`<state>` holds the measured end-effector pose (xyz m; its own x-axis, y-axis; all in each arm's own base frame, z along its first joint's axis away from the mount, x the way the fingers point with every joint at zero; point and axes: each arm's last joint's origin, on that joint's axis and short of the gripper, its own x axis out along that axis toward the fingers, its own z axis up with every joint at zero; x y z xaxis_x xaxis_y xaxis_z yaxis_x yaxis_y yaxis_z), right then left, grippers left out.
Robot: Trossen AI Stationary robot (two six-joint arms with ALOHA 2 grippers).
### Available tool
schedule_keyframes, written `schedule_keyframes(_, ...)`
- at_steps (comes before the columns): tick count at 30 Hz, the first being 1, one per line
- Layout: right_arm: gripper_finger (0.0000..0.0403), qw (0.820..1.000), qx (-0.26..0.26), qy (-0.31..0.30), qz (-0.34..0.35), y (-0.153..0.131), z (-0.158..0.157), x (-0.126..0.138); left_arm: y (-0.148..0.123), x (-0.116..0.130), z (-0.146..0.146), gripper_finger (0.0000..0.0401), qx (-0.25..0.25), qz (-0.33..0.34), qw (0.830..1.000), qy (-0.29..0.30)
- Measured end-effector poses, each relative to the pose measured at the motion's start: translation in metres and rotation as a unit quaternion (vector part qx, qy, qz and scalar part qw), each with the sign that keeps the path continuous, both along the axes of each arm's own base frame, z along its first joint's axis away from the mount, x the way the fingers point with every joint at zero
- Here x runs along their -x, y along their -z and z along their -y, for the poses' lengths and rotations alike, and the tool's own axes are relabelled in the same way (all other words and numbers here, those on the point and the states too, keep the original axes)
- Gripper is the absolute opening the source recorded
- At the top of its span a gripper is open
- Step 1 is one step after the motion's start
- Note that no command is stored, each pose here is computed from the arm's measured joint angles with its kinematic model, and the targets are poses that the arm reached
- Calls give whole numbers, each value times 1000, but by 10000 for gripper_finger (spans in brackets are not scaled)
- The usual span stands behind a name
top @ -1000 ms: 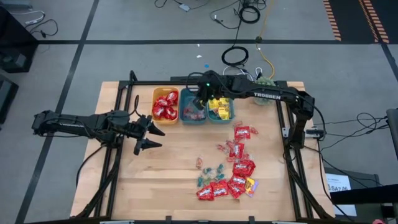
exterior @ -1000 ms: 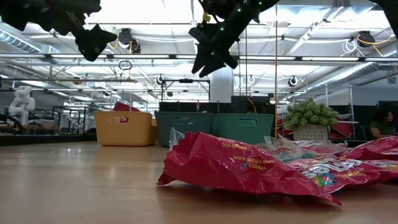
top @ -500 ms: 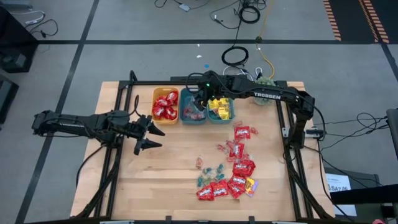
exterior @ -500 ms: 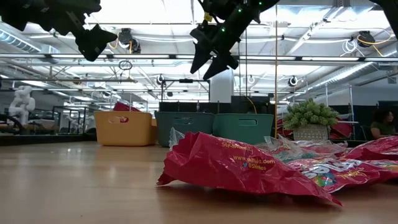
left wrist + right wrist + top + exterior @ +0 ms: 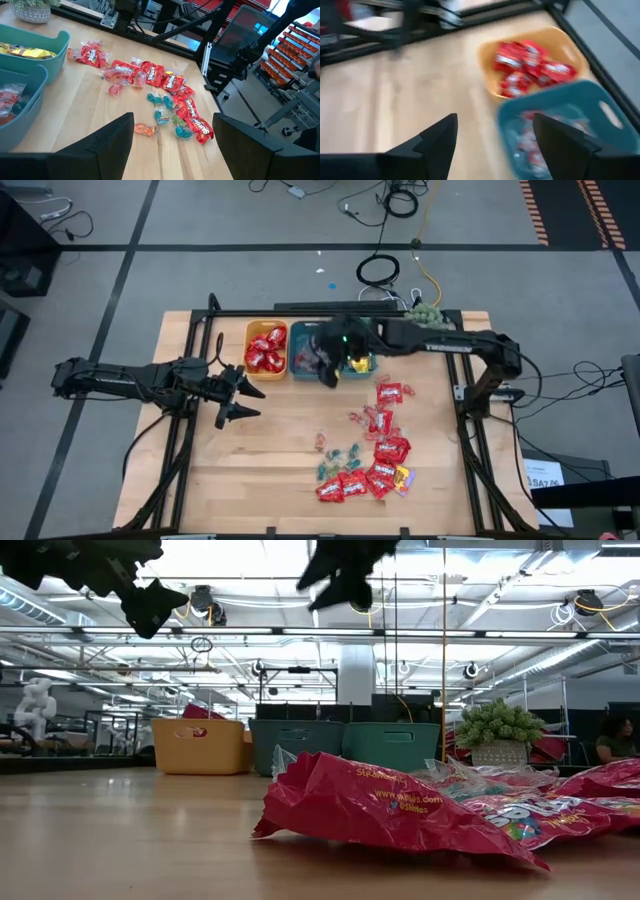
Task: Sort candy
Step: Put the transparent orange gummy into the blue bin
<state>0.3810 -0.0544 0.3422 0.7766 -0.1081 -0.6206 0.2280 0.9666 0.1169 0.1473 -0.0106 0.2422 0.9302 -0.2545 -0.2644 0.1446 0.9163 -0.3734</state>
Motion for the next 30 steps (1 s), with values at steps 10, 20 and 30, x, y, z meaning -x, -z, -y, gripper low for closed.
schedule_keyframes(10, 221, 986, 34, -145, -75, 36, -87, -13, 0, 0, 0, 281, 0, 2, 1000, 0)
schedule_keyframes(20, 189, 913, 145, -337, -178, 126, -154, -38, 0, 0, 0, 281, 0, 1, 1000, 0)
schedule_keyframes(30, 155, 889, 140, -336, -278, 211, -167, -50, 0, 0, 0, 281, 0, 1, 1000, 0)
